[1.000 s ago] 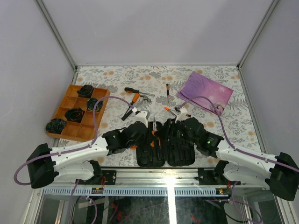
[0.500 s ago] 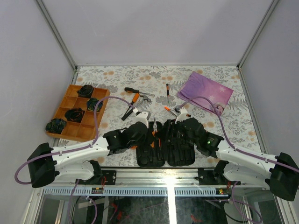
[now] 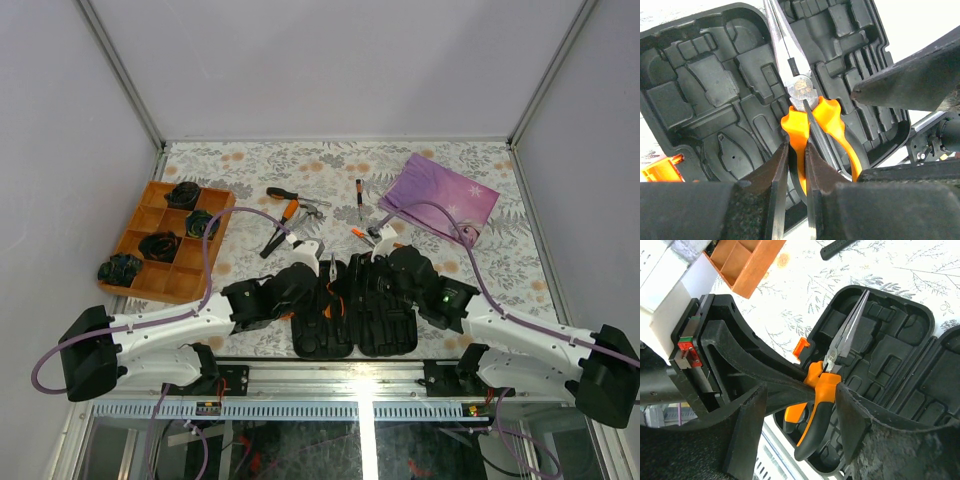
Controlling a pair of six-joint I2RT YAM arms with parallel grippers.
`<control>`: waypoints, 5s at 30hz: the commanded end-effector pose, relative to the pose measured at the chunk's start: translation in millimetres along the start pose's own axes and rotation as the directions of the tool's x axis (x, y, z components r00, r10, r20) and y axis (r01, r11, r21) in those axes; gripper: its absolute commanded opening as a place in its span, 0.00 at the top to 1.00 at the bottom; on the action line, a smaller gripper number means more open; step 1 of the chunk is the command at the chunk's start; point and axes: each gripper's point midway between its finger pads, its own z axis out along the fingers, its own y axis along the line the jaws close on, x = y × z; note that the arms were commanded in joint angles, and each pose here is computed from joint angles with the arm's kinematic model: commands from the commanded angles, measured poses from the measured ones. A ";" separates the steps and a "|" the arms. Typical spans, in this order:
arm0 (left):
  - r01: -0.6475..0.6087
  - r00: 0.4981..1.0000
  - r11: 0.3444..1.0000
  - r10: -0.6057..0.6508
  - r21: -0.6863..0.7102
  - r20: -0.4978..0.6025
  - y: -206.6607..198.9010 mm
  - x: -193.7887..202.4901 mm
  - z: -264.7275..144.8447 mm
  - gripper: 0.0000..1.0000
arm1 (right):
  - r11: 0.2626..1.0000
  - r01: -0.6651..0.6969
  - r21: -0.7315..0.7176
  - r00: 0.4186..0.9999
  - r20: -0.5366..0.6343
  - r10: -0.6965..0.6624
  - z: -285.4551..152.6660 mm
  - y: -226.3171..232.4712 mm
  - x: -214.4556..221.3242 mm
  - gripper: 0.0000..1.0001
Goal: Sort the tools into containers
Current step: Place the pliers in the storage box.
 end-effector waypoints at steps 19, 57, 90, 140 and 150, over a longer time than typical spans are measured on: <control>0.005 0.996 0.998 -0.010 0.061 0.087 -19.9 -19.4 -2.7 1.00 | 0.997 0.039 0.073 0.999 -0.021 -0.037 5.9 -7.8 -8.3 0.44; 0.048 0.988 0.997 -0.057 0.068 0.145 -16.4 -29.3 -13.9 0.68 | 0.984 -0.019 0.179 1.000 -0.018 0.023 9.4 -29.0 -1.7 1.00; 0.201 0.978 0.936 -0.206 -0.288 0.014 103.6 -3.2 0.6 0.48 | 0.965 -0.008 0.261 0.995 0.095 -0.017 -25.1 -51.1 -10.5 1.00; 0.411 0.905 0.860 -0.425 -0.303 0.021 136.1 5.7 28.2 1.00 | 0.966 0.008 0.260 1.000 0.026 -0.015 -12.1 -55.1 5.1 1.00; 0.497 0.865 0.818 -0.493 -0.288 0.092 137.1 4.9 18.5 1.00 | 0.983 0.114 0.144 0.993 -0.043 -0.108 -9.6 -36.0 9.9 1.00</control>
